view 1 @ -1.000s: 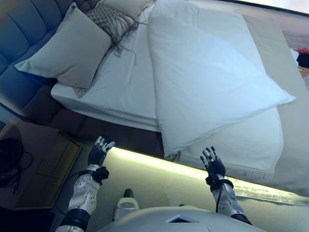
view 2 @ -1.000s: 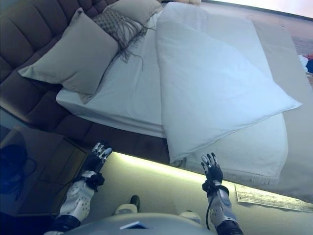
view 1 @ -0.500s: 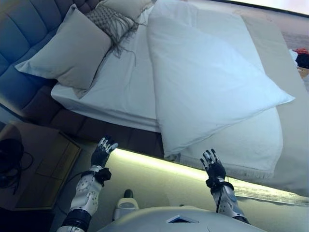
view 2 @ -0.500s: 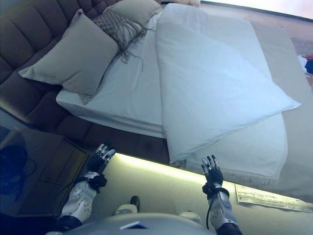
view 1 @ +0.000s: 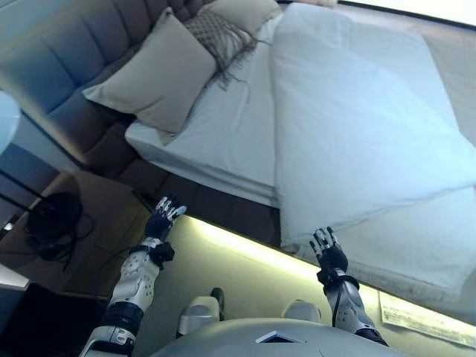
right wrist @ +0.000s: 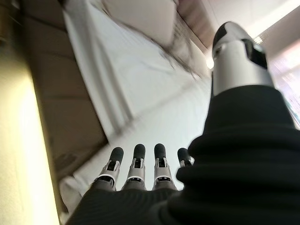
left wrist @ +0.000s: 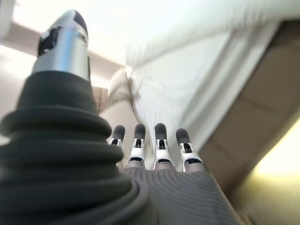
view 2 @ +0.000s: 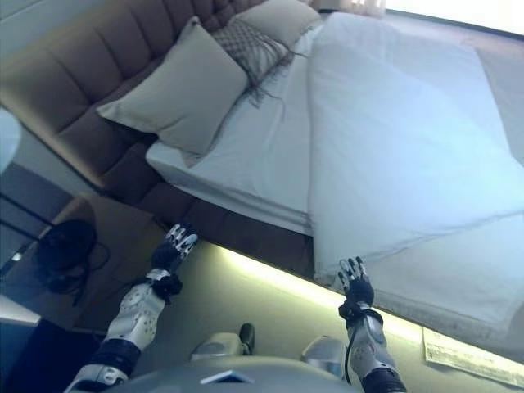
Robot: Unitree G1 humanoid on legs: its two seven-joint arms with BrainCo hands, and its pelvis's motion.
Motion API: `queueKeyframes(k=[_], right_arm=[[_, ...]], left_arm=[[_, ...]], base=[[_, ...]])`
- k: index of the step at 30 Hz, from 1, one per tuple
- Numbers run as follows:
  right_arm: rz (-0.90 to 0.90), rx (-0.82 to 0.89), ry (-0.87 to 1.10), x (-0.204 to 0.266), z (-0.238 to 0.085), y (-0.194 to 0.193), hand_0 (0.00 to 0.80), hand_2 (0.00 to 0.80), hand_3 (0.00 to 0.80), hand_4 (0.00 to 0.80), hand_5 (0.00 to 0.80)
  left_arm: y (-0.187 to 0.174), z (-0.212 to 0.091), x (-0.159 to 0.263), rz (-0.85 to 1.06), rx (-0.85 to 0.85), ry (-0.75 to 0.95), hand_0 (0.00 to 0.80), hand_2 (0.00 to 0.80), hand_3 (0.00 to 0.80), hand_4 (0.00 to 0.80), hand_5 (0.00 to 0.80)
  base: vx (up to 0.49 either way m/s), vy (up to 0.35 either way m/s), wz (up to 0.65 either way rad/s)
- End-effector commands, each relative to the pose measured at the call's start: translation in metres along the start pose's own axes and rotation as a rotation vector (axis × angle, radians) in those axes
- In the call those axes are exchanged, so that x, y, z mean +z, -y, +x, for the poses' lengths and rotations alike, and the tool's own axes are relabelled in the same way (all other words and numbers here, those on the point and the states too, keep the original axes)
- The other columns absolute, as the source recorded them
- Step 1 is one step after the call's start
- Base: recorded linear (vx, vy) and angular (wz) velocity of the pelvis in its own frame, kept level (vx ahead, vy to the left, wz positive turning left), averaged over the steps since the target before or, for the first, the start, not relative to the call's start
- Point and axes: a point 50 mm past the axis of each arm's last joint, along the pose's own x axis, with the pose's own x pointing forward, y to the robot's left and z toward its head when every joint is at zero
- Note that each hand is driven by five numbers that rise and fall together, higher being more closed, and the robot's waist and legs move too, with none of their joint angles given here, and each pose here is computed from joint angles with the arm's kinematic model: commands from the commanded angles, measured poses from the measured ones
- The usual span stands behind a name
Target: Make the bed neatly
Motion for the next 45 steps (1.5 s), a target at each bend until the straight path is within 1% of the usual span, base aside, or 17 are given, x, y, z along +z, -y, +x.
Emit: queueKeyframes(k=[1,6,9,15,20,24,30,34,37,41,45], right_arm=[[0.042,0.044,0.116,0.022,0.002,-0.005,0.0,0.0,0.0,0.0,0.0],[0.061,0.022,0.108,0.025,0.007,0.005,0.0,0.0,0.0,0.0,0.0],[0.058,0.029,0.098,0.02,0.005,0.006,0.0,0.0,0.0,0.0,0.0],[0.034,0.025,0.06,0.011,-0.001,0.01,0.0,0.0,0.0,0.0,0.0],[-0.01,0.053,0.015,0.014,0.0,0.002,0.0,0.0,0.0,0.0,0.0],[-0.039,0.061,-0.002,0.017,-0.001,0.008,0.0,0.0,0.0,0.0,0.0],[-0.054,0.035,0.045,0.033,0.007,0.014,0.0,0.0,0.0,0.0,0.0],[-0.006,-0.005,0.059,0.031,0.004,0.021,0.0,0.0,0.0,0.0,0.0],[0.007,0.001,0.061,0.028,0.001,0.016,0.0,0.0,0.0,0.0,0.0],[0.02,0.032,0.051,0.024,-0.003,0.009,0.0,0.0,0.0,0.0,0.0],[0.011,0.054,0.013,0.015,-0.006,0.008,0.0,0.0,0.0,0.0,0.0]], left_arm=[[0.0,-0.003,0.007,0.031,-0.009,0.044,0.0,0.0,0.0,0.0,0.0],[-0.003,-0.004,0.013,0.037,-0.038,0.057,0.0,0.0,0.0,0.0,0.0],[-0.008,-0.009,0.014,0.042,-0.04,0.058,0.0,0.0,0.0,0.0,0.0],[-0.014,-0.023,0.0,0.042,-0.018,0.011,0.0,0.0,0.0,0.0,0.0],[-0.019,-0.034,-0.012,-0.017,0.015,-0.017,0.0,0.0,0.0,0.0,0.0],[-0.016,-0.033,-0.011,-0.07,0.01,0.005,0.0,0.0,0.0,0.0,0.0],[0.003,-0.021,-0.014,-0.082,-0.039,0.015,0.0,0.0,0.0,0.0,0.0],[0.011,-0.014,-0.016,-0.068,-0.068,-0.005,0.0,0.0,0.0,0.0,0.0],[0.017,-0.01,-0.015,-0.069,-0.083,-0.01,0.0,0.0,0.0,0.0,0.0],[0.016,-0.016,-0.025,-0.062,-0.069,-0.033,0.0,0.0,0.0,0.0,0.0],[0.011,-0.025,-0.032,-0.064,-0.07,-0.055,0.0,0.0,0.0,0.0,0.0]], base=[[0.199,-0.147,0.06],[0.278,-0.183,0.06],[0.33,-0.191,0.26],[0.36,-0.251,0.34],[0.352,-0.349,0.11],[0.256,-0.333,-0.23],[0.213,-0.24,-0.23],[0.19,-0.076,0.04],[0.207,0.02,0.35],[0.306,0.06,0.28],[0.394,0.083,-0.22]])
